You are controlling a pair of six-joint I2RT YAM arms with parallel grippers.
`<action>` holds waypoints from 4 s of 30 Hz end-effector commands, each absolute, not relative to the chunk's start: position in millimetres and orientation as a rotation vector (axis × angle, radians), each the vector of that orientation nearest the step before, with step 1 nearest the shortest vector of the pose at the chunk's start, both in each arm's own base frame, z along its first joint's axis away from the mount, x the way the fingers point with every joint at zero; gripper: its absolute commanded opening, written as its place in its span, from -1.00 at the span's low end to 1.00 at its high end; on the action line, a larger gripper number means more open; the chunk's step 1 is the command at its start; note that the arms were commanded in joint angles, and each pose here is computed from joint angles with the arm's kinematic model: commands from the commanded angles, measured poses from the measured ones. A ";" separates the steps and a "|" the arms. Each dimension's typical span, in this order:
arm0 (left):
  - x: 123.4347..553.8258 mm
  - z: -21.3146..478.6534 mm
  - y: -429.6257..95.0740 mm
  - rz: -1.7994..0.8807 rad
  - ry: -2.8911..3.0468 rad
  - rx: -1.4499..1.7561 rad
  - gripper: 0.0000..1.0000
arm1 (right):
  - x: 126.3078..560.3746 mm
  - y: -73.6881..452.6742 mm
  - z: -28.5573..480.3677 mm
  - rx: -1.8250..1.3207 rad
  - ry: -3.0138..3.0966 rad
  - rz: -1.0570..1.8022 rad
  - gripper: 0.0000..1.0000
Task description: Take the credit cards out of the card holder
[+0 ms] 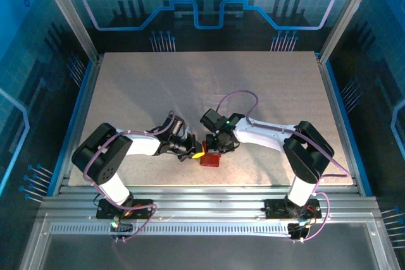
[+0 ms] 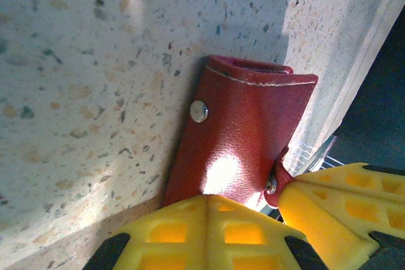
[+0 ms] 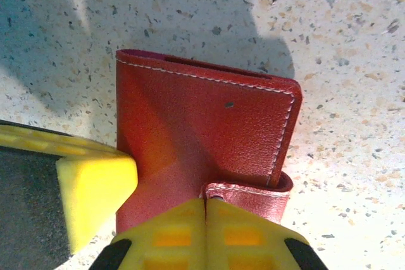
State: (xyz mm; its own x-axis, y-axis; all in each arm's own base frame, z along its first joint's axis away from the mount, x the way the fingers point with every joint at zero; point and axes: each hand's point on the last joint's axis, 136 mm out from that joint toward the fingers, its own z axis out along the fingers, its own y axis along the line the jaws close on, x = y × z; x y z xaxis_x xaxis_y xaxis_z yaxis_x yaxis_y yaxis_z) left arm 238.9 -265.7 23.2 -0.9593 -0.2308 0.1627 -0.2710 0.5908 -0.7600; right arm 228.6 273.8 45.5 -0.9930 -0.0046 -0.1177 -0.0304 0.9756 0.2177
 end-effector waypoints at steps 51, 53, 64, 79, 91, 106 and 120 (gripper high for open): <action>258.9 65.2 -263.6 1.058 -3.006 0.354 -0.42 | 224.0 230.3 42.8 0.098 2.910 0.661 -0.97; 260.7 67.2 -262.8 1.065 -3.014 0.359 -0.41 | 225.3 229.9 50.3 0.092 2.897 0.664 -1.00; 269.5 83.9 -253.5 1.215 -3.043 0.428 -0.26 | 232.8 239.7 93.8 0.050 2.826 0.741 -1.00; 271.0 97.0 -230.4 1.350 -3.036 0.537 -0.24 | 238.9 270.1 129.1 -0.039 2.781 0.818 -1.00; 262.5 99.6 -213.3 1.341 -3.058 0.552 -0.23 | 236.5 313.7 128.2 -0.118 2.788 0.881 -1.00; 259.0 98.2 -215.5 1.353 -3.016 0.522 -0.32 | 235.1 316.9 136.0 -0.174 2.777 0.834 -1.00; 258.7 92.4 -261.9 1.371 -2.913 0.365 -0.26 | 226.8 244.1 114.3 -0.024 2.816 0.667 -1.00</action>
State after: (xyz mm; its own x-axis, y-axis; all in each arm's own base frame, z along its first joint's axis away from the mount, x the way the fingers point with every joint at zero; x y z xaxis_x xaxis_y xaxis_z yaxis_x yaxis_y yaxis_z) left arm 254.9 -245.4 79.8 -0.9577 -0.2875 0.0154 -0.2053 0.6444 -0.7366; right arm 230.8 262.5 123.5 -0.9662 0.0345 -0.2556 -0.0957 0.8722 0.4796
